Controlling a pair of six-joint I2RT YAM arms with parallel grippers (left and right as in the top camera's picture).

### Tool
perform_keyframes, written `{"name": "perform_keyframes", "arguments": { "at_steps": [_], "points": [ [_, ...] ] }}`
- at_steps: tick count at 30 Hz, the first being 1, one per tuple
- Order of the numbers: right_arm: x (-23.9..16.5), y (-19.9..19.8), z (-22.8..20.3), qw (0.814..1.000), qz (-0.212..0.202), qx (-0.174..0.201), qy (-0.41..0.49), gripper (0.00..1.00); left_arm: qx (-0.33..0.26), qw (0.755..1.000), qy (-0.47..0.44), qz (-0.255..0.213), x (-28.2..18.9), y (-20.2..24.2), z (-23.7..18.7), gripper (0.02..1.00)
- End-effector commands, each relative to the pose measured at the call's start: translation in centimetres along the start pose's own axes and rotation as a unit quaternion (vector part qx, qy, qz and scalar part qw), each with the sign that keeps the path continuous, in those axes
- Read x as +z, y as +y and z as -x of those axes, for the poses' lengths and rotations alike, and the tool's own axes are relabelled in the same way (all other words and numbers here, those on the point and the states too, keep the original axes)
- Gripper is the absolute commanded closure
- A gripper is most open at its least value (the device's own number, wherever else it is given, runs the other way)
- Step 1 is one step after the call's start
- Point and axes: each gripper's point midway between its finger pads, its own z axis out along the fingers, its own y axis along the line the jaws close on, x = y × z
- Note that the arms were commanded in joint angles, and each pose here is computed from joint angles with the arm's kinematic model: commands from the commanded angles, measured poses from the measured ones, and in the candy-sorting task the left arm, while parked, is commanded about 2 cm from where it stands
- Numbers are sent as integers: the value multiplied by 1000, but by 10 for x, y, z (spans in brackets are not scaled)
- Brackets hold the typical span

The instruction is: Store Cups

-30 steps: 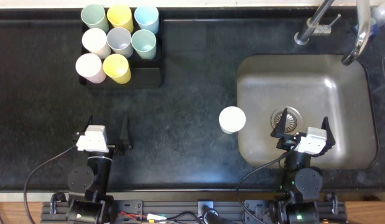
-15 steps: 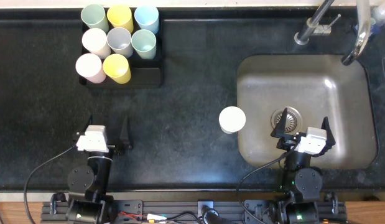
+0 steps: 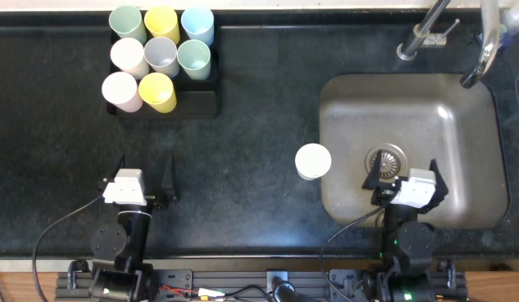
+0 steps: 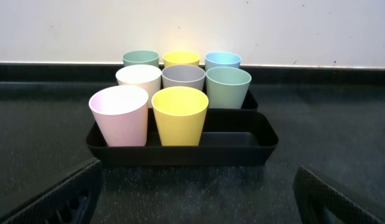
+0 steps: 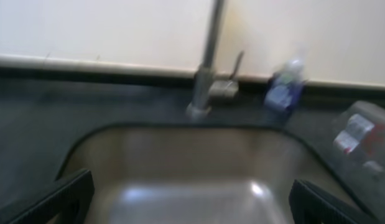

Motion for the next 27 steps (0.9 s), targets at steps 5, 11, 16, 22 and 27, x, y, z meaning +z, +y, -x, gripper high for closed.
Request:
{"name": "perform_keyframes", "arguments": {
  "at_steps": [5,11,16,22,27],
  "points": [
    [-33,43,75,969,173,-41,171,3,11,1000,-4,-7,0,-3,1,20],
    [-16,53,73,906,187,-68,375,3,11,1000,-4,-7,0,-3,1,20],
    [1,75,59,846,198,-123,479,3,11,1000,-4,-7,0,-3,1,20],
    [25,102,33,805,223,-149,530,5,11,1000,-4,-7,0,-3,1,20],
    [36,113,6,763,268,-192,556,3,11,1000,-4,-7,0,-3,1,20]
  ]
}}
